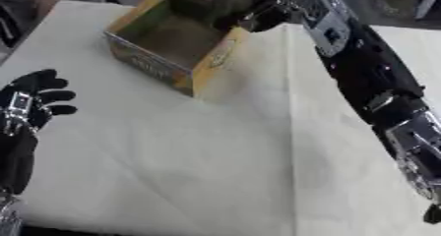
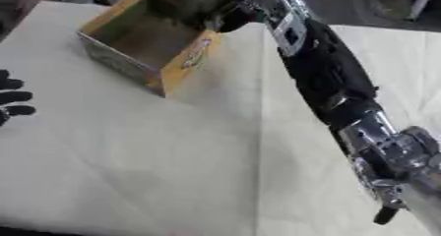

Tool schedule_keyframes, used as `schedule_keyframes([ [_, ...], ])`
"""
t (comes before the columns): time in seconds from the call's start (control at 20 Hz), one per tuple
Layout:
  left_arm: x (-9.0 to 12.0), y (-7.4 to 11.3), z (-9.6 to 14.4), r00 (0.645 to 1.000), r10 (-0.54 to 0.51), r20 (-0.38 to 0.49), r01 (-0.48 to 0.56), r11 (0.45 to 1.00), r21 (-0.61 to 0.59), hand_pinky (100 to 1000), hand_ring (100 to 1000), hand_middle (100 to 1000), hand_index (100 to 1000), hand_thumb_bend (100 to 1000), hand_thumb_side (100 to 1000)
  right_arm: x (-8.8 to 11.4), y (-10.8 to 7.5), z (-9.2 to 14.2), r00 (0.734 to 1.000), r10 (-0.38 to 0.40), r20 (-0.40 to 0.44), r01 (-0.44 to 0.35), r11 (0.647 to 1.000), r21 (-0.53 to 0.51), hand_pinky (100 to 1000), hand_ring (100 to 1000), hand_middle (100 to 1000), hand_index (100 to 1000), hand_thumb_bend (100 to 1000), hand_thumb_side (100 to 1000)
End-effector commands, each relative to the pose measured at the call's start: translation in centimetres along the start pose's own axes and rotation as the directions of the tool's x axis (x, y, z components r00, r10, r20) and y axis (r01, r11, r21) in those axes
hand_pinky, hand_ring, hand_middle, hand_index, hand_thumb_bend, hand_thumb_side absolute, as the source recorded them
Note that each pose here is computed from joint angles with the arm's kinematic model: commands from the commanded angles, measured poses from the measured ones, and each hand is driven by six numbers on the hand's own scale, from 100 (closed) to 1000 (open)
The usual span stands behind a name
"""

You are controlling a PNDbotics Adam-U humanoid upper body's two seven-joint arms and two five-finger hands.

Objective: Pick up objects on the table and place them in the box.

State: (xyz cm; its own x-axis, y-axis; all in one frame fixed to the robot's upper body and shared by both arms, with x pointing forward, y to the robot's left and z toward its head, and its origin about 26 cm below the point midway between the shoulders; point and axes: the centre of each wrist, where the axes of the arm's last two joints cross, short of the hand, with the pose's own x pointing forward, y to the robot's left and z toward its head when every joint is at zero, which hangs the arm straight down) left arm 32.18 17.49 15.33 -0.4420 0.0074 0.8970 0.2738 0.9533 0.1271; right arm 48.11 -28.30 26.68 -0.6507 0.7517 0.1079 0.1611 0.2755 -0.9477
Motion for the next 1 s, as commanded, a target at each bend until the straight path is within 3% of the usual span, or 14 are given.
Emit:
schedule_keyframes([
  [0.05,0.9,-0.2,-0.3,0.999,-0.002,0.036,0.003,1.000,-0.016,657,684,660,779,100,727,0.6,-2.7,-0.6,0.999,0.028,0.021,-0.027,0.997,-0.070,400,210,122,248,100,100],
  [0.5,1.3,-0.9,-0.8,0.998,0.016,0.056,-0.013,0.999,-0.047,657,683,660,779,100,729,0.5,-2.6,-1.0,0.999,0.039,-0.029,-0.043,0.991,-0.125,427,246,158,287,100,100],
  [1.0,1.6,-1.3,-1.1,0.997,0.035,0.066,-0.031,0.998,-0.062,657,682,659,779,100,738,0.0,-0.7,-0.7,0.975,0.142,-0.171,-0.173,0.967,-0.187,476,310,224,355,100,100],
])
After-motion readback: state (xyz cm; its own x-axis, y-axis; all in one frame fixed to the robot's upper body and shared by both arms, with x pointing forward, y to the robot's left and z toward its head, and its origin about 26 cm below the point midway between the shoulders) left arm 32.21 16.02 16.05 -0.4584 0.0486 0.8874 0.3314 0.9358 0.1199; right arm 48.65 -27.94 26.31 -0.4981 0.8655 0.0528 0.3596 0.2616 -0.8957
